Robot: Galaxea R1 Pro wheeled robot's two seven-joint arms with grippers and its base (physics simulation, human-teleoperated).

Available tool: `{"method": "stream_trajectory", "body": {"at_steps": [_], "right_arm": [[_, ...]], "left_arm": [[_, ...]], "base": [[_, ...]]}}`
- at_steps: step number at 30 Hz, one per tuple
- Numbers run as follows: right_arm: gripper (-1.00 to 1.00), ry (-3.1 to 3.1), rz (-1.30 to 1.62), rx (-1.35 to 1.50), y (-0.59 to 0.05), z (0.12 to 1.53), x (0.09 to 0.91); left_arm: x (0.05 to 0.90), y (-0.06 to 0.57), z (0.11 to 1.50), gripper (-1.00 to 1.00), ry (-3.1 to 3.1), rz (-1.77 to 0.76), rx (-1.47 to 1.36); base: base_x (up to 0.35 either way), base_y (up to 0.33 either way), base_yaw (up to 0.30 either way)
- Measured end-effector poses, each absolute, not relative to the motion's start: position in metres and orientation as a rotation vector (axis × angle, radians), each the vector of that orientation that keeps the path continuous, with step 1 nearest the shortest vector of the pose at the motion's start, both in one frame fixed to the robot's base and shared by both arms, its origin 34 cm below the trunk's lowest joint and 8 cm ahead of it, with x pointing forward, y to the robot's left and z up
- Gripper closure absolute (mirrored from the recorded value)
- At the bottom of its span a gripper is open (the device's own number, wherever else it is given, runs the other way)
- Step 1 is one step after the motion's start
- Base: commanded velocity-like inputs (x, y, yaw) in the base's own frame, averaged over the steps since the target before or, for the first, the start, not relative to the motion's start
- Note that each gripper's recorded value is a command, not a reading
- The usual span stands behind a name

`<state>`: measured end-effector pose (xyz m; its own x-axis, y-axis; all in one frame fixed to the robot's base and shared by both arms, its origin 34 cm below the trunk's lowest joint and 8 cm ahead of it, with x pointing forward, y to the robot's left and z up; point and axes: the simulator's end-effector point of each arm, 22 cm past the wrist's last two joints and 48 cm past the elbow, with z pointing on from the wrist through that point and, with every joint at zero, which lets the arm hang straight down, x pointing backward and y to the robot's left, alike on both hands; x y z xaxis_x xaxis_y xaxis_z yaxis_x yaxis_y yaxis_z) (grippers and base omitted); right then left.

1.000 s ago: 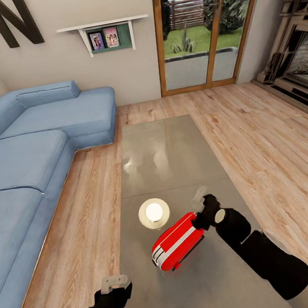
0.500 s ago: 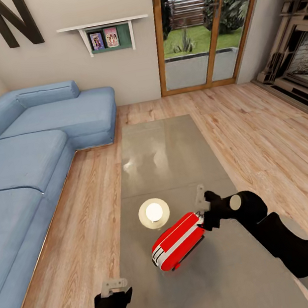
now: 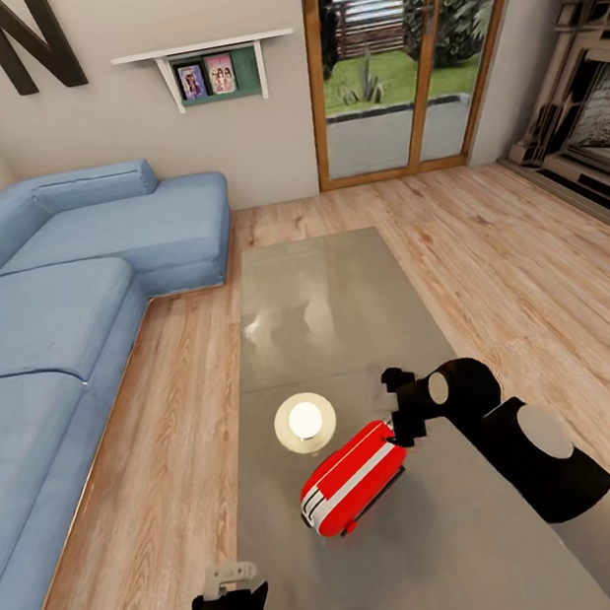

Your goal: Turn on the radio receiver that's on the table in the living room.

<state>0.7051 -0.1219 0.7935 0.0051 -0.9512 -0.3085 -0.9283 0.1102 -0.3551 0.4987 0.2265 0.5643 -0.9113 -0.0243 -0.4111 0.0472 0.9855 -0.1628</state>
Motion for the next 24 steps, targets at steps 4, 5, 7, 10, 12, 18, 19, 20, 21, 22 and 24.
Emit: {"method": "stream_trajectory", "body": {"at_steps": [4, 5, 7, 10, 12, 18, 19, 20, 21, 22, 24], "right_arm": [[-1.0, 1.889, -0.077, -1.884, -0.102, 0.796, 0.709], [-1.0, 1.882, -0.075, -1.893, -0.096, 0.796, 0.71], [-1.0, 1.874, -0.063, -1.906, -0.086, 0.797, 0.71], [-1.0, 1.871, -0.046, -1.916, -0.079, 0.798, 0.708], [-1.0, 1.868, -0.034, -1.919, -0.074, 0.799, 0.708], [-1.0, 1.89, 0.033, -1.95, -0.053, 0.796, 0.714], [-1.0, 1.891, 0.034, -1.952, -0.052, 0.795, 0.714], [-1.0, 1.894, 0.038, -1.955, -0.052, 0.794, 0.714], [-1.0, 1.896, 0.039, -1.957, -0.052, 0.793, 0.714], [-1.0, 1.9, 0.043, -1.962, -0.052, 0.791, 0.713], [-1.0, 1.911, 0.058, -1.989, -0.054, 0.781, 0.708]], "left_arm": [[0.497, 0.227, 0.563, -1.0, 2.71, -0.236, 0.016], [0.497, 0.227, 0.563, -1.0, 2.711, -0.236, 0.016], [0.496, 0.227, 0.562, -1.0, 2.713, -0.236, 0.015], [0.493, 0.227, 0.56, -1.0, 2.722, -0.237, 0.014], [0.492, 0.226, 0.559, -1.0, 2.725, -0.238, 0.013], [0.489, 0.226, 0.557, -1.0, 2.732, -0.24, 0.011], [0.488, 0.226, 0.556, -1.0, 2.733, -0.24, 0.011], [0.487, 0.226, 0.556, -1.0, 2.735, -0.24, 0.011], [0.487, 0.226, 0.555, -1.0, 2.735, -0.24, 0.011], [0.486, 0.226, 0.555, -1.0, 2.736, -0.239, 0.01], [0.485, 0.226, 0.554, -1.0, 2.738, -0.239, 0.01]], "base": [[0.0, 0.0, 0.0], [0.0, 0.0, 0.0], [0.0, 0.0, 0.0], [0.0, 0.0, 0.0], [0.0, 0.0, 0.0], [0.0, 0.0, 0.0], [0.0, 0.0, 0.0], [0.0, 0.0, 0.0], [0.0, 0.0, 0.0], [0.0, 0.0, 0.0], [0.0, 0.0, 0.0]]}}
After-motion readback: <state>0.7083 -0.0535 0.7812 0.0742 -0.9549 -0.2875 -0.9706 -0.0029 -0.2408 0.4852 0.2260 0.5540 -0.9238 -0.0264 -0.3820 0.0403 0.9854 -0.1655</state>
